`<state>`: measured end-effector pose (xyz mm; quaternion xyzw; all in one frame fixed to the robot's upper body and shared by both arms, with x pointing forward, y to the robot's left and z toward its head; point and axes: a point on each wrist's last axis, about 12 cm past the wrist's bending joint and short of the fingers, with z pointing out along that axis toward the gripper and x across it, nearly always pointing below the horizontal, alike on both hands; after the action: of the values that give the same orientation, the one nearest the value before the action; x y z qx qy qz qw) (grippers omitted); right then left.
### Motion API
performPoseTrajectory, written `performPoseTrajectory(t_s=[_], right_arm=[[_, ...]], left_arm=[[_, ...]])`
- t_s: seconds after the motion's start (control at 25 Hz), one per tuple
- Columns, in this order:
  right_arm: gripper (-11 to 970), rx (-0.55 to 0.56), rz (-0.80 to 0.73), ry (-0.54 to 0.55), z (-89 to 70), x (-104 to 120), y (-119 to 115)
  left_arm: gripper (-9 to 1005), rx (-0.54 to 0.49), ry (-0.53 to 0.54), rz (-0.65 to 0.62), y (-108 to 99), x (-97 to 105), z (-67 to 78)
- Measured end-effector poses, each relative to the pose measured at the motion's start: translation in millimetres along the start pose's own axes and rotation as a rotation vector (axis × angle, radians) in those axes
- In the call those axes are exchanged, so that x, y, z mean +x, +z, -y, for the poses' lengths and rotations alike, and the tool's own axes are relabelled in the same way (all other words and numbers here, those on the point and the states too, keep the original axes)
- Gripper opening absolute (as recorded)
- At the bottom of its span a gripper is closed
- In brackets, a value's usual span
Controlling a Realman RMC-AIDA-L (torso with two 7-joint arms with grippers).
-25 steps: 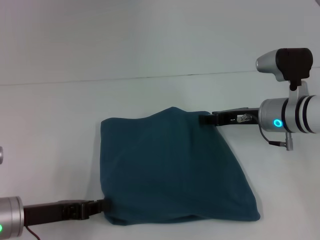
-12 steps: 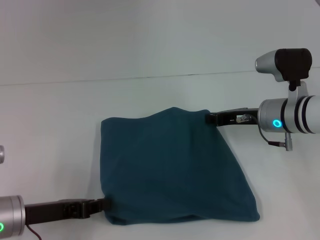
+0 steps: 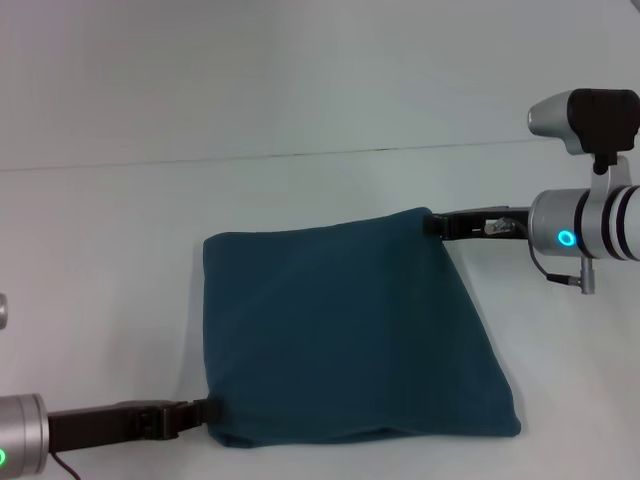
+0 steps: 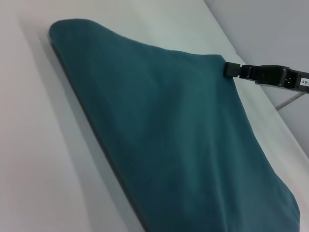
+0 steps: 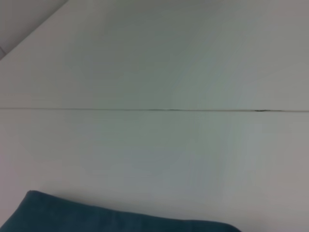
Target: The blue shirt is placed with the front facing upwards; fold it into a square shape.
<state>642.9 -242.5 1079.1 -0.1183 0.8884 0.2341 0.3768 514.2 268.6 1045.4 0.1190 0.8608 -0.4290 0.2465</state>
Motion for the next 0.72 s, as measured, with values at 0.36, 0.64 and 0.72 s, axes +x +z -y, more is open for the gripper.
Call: performPoseTrajectory(t_s=[0.36, 0.64, 0.72], right_arm=[[6, 0.002, 0.0, -0.01, -1.5, -0.7, 1.2], [68, 0.001, 0.001, -0.053, -3.1, -1.0, 1.7], [110, 0.004, 0.013, -0.059, -2.5, -4.1, -0.1]], left_arm=[[16, -0.001, -0.003, 0.002, -0.5, 0.6, -0.4], [18, 0.003, -0.034, 0.027, -4.4, -1.7, -2.2], [18, -0.002, -0.045, 0.042, -7.4, -2.2, -4.1]])
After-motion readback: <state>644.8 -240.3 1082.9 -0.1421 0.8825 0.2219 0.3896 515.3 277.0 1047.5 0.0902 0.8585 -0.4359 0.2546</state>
